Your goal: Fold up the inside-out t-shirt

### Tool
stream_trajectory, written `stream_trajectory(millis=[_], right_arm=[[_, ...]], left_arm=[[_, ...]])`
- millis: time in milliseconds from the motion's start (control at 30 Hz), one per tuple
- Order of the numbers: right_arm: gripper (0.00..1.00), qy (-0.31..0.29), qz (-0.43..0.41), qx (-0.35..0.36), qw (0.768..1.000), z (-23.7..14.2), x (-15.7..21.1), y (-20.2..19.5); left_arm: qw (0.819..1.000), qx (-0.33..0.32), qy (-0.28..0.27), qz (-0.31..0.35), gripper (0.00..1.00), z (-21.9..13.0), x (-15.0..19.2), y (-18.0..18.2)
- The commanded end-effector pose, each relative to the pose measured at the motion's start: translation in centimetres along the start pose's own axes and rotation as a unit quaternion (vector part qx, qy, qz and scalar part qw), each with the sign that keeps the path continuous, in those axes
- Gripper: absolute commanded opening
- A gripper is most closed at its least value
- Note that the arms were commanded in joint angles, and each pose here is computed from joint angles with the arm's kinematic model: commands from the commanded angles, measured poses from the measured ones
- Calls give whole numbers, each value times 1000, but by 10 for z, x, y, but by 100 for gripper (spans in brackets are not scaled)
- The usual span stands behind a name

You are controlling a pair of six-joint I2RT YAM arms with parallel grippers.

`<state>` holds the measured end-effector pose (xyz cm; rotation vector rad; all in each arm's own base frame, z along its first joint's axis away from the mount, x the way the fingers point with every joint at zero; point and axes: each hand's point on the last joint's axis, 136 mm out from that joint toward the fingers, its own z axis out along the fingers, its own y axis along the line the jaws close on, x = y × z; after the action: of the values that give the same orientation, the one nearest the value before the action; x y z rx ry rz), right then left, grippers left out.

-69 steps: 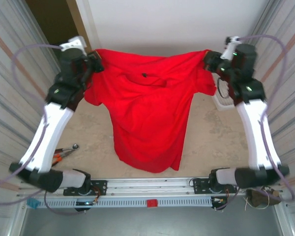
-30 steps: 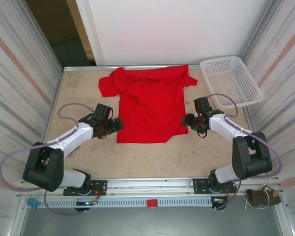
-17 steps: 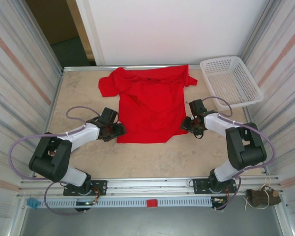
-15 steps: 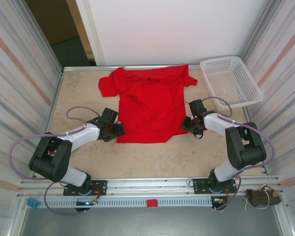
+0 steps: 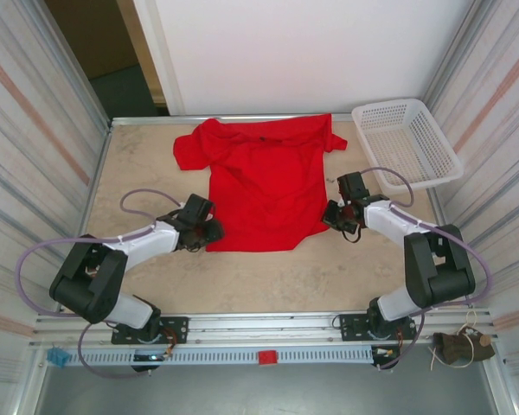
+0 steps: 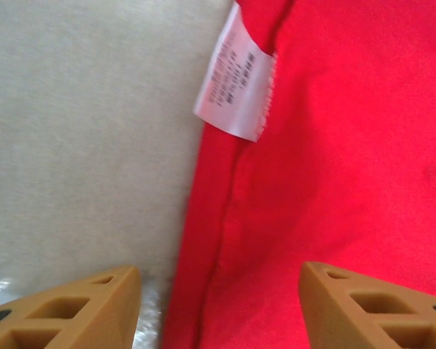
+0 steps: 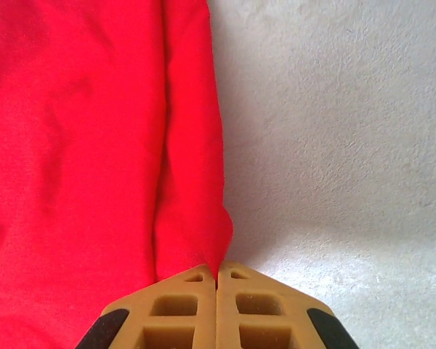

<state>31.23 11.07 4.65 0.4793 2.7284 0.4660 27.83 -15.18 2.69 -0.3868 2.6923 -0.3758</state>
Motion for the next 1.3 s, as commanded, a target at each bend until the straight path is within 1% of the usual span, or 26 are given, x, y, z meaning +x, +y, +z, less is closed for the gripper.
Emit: stream_trajectory(millis=[0, 133, 167, 200, 267, 300, 333, 400, 467, 533, 600, 633, 733, 833, 867, 933, 1000, 1067, 1167, 1233, 1267], right_arm=[[0, 7, -5, 0, 1000, -7, 1, 0], [0, 8, -4, -3, 1000, -6, 2, 1], [0, 8, -4, -6, 1000, -7, 2, 1], [0, 9, -4, -8, 1000, -7, 3, 2], [0, 8, -5, -17, 1000, -11, 1, 6], [0, 7, -6, -23, 1000, -15, 0, 8], [0, 5, -6, -34, 999, -22, -2, 12], [0, -8, -4, -62, 998, -46, -10, 21], [0, -38, -3, -103, 994, -84, -22, 33], [0, -83, -11, -149, 985, -141, -38, 50], [0, -133, -22, -180, 974, -195, -50, 64], [0, -161, -35, -206, 965, -231, -56, 76], [0, -217, -60, -242, 944, -303, -63, 97], [0, -263, -77, -266, 924, -354, -70, 113], [0, -272, -77, -269, 921, -361, -73, 116], [0, -274, -74, -269, 920, -359, -82, 119], [0, -264, -66, -267, 925, -341, -92, 119], [0, -247, -52, -257, 933, -313, -105, 116], [0, -226, -36, -250, 941, -271, -130, 116], [0, -213, -27, -260, 942, -246, -154, 121], [0, -211, -22, -258, 943, -237, -166, 124]], left_arm=[[1000, -2, 24, -7, 59, -2, 9, -7], [999, -16, 30, -3, 58, -1, 11, -5], [999, -18, 32, -3, 53, 1, 12, -4], [999, -20, 34, -1, 43, 3, 13, -4], [999, -14, 33, 5, 21, 6, 14, -6], [999, -9, 29, 10, 9, 6, 12, -8], [1000, -6, 22, 16, 0, 3, 8, -11], [999, -3, 0, 35, 0, -17, -6, -17], [998, 14, -44, 51, 0, -58, -29, -29], [993, 52, -93, 51, 0, -108, -52, -46], [984, 94, -145, 47, 0, -165, -75, -60], [977, 119, -169, 44, 0, -196, -87, -68], [957, 168, -234, 44, 0, -275, -115, -86], [936, 198, -288, 46, 0, -331, -137, -100], [932, 203, -296, 45, 0, -338, -143, -103], [928, 212, -303, 42, 0, -344, -157, -108], [930, 210, -298, 35, 0, -333, -170, -110], [935, 212, -285, 21, 0, -311, -185, -109], [943, 199, -266, 3, 0, -268, -209, -106], [946, 194, -260, 1, 0, -241, -231, -109], [947, 188, -261, 3, 0, -234, -243, -111]])
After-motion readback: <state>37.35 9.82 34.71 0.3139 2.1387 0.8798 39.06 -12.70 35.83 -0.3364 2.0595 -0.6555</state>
